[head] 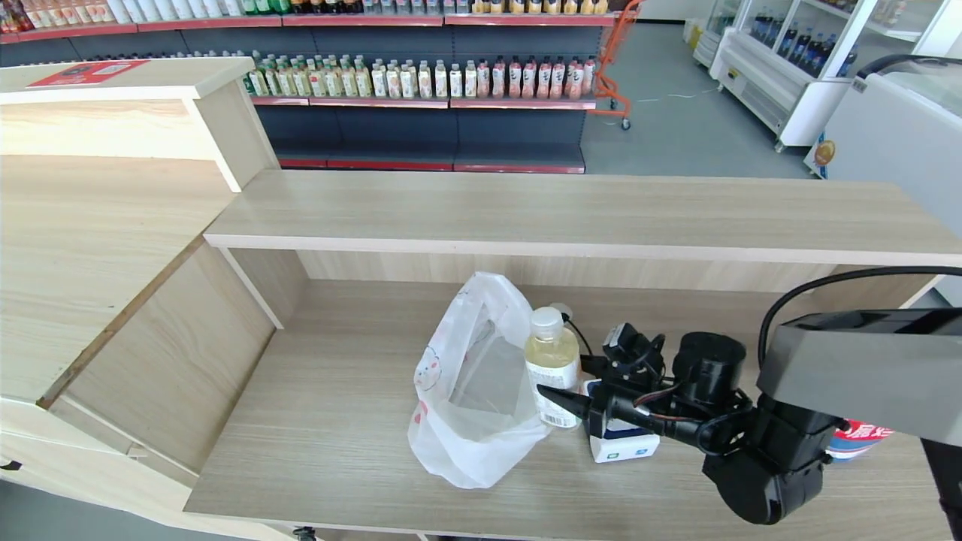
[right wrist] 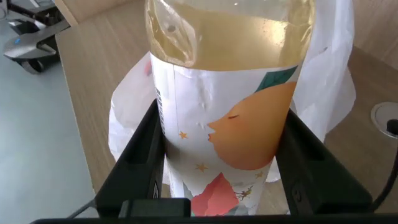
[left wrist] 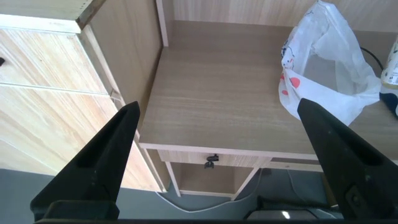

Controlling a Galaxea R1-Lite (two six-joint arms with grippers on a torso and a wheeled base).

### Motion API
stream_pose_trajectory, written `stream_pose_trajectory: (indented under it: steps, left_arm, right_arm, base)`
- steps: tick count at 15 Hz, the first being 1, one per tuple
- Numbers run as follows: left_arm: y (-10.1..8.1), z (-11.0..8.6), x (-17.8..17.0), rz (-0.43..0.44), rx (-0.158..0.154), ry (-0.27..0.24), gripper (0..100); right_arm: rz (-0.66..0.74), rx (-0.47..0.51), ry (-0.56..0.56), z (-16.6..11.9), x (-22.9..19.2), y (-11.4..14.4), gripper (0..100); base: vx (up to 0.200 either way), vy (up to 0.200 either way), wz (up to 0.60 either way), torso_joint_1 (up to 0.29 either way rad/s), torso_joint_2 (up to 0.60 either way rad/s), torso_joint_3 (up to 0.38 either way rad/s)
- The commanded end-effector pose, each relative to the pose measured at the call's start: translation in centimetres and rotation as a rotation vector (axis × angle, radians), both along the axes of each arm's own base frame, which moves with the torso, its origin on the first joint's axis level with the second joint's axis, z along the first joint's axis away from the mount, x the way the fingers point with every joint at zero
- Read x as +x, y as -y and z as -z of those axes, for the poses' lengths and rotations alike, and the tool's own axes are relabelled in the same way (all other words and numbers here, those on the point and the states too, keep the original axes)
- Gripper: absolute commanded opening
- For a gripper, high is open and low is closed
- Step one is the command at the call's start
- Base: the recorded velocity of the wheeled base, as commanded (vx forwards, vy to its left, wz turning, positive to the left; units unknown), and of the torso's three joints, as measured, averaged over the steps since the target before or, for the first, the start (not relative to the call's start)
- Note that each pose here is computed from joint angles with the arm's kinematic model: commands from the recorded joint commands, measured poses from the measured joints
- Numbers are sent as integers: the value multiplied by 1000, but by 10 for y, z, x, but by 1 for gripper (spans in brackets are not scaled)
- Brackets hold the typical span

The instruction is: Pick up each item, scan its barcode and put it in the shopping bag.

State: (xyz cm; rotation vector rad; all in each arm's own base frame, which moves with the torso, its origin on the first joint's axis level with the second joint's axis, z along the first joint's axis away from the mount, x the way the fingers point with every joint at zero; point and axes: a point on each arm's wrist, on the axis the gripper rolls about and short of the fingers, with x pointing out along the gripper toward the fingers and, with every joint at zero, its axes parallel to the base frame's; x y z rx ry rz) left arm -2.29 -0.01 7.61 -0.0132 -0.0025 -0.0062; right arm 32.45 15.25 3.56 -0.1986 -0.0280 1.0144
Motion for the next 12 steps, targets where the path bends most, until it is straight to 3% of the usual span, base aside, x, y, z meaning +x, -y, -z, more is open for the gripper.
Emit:
stream_pose_trajectory:
  steps: [1, 6, 12]
  left_arm:
    - [0, 0, 0, 0, -1, 1, 100]
    - [0, 0, 0, 0, -1, 1, 100]
    - [0, 0, 0, 0, -1, 1, 100]
  right_arm:
    - [-7, -8, -27, 29, 17, -9, 0]
    - [-13, 11, 22, 45, 43, -23, 0]
    - [-65, 53, 86, 61, 63, -56, 0]
  base:
    - [0, 0, 0, 0, 0, 0]
    - [0, 0, 0, 0, 0, 0]
    - [0, 0, 0, 0, 0, 0]
